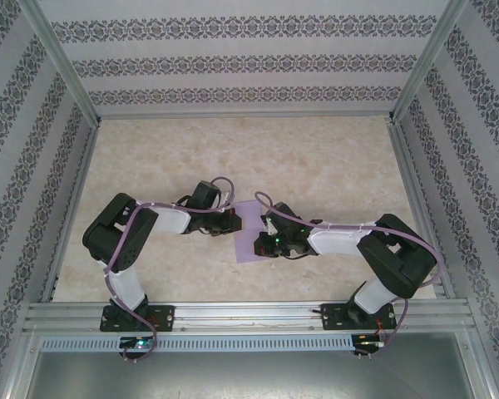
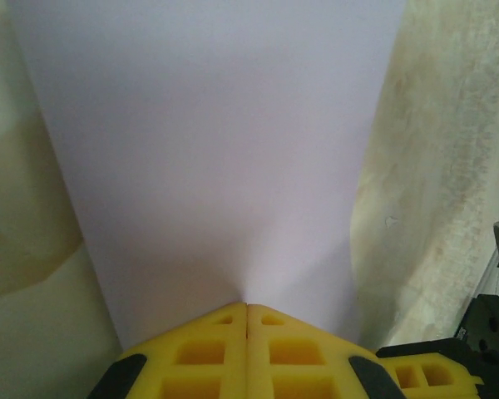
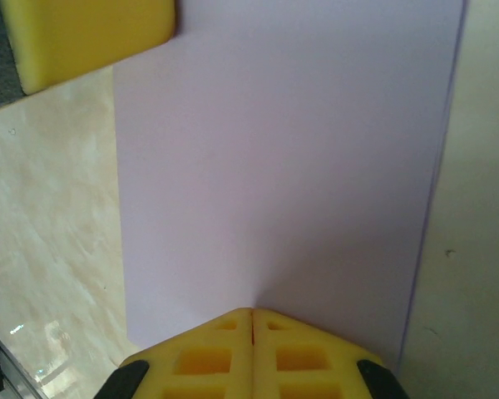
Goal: Fold a paper plane with a square sheet of paper (fold left side to right side)
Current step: First fold the square sheet of paper in half at the center of the table, then fold the triangle a second time at the center of the table.
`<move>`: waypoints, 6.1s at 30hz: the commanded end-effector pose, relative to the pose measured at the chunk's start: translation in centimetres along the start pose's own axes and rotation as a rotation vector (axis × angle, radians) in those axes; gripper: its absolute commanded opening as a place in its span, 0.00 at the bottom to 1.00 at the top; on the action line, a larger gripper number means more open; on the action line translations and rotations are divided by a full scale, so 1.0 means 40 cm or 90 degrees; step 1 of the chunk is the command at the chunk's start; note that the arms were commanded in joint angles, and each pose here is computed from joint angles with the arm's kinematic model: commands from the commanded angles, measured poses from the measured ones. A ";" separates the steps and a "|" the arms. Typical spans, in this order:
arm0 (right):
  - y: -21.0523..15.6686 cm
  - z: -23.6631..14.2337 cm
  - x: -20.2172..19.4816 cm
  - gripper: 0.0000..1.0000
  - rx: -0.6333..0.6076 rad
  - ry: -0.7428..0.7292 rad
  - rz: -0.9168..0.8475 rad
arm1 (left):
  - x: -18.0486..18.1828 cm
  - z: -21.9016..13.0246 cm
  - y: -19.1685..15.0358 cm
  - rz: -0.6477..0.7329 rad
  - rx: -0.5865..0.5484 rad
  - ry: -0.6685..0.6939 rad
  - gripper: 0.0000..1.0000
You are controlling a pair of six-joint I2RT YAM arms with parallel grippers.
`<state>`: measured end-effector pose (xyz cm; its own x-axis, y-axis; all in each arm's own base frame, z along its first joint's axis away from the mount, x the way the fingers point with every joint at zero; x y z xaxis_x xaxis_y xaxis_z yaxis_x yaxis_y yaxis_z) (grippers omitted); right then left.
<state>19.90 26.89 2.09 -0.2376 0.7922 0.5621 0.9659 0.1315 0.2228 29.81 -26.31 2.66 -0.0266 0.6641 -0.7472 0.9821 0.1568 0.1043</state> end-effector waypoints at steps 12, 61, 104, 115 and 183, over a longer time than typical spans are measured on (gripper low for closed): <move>-0.112 0.007 -0.120 0.00 0.094 -0.130 0.021 | 0.057 -0.004 0.090 0.005 -0.060 0.040 0.04; -0.125 0.002 -0.123 0.00 0.079 -0.117 0.057 | -0.007 -0.015 0.101 0.044 -0.077 0.028 0.04; -0.108 0.012 -0.111 0.00 0.066 -0.102 0.059 | 0.018 -0.080 0.309 0.053 -0.167 0.112 0.04; -0.071 -0.002 -0.080 0.00 0.022 -0.076 0.048 | -0.116 -0.125 0.106 0.086 -0.109 0.042 0.04; -0.038 -0.084 -0.024 0.42 0.008 0.082 0.095 | 0.037 0.009 -0.021 0.041 -0.040 0.148 0.02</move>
<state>17.61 22.95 3.17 -0.0844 0.7378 0.6697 0.9948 0.0244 0.0985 30.62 -26.17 2.69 0.0156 0.7947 -0.6068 0.9586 0.1606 0.2350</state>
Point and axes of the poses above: each hand's point on the last joint's axis, 136 mm out from that joint toward the fingers, its own z axis out along the fingers, its own x axis along the line the jaws close on, y = z × x, the point moved 1 cm from there along -z, back along the fingers, and after that the axes turned 7 degrees about -z, right-handed, at the moved point
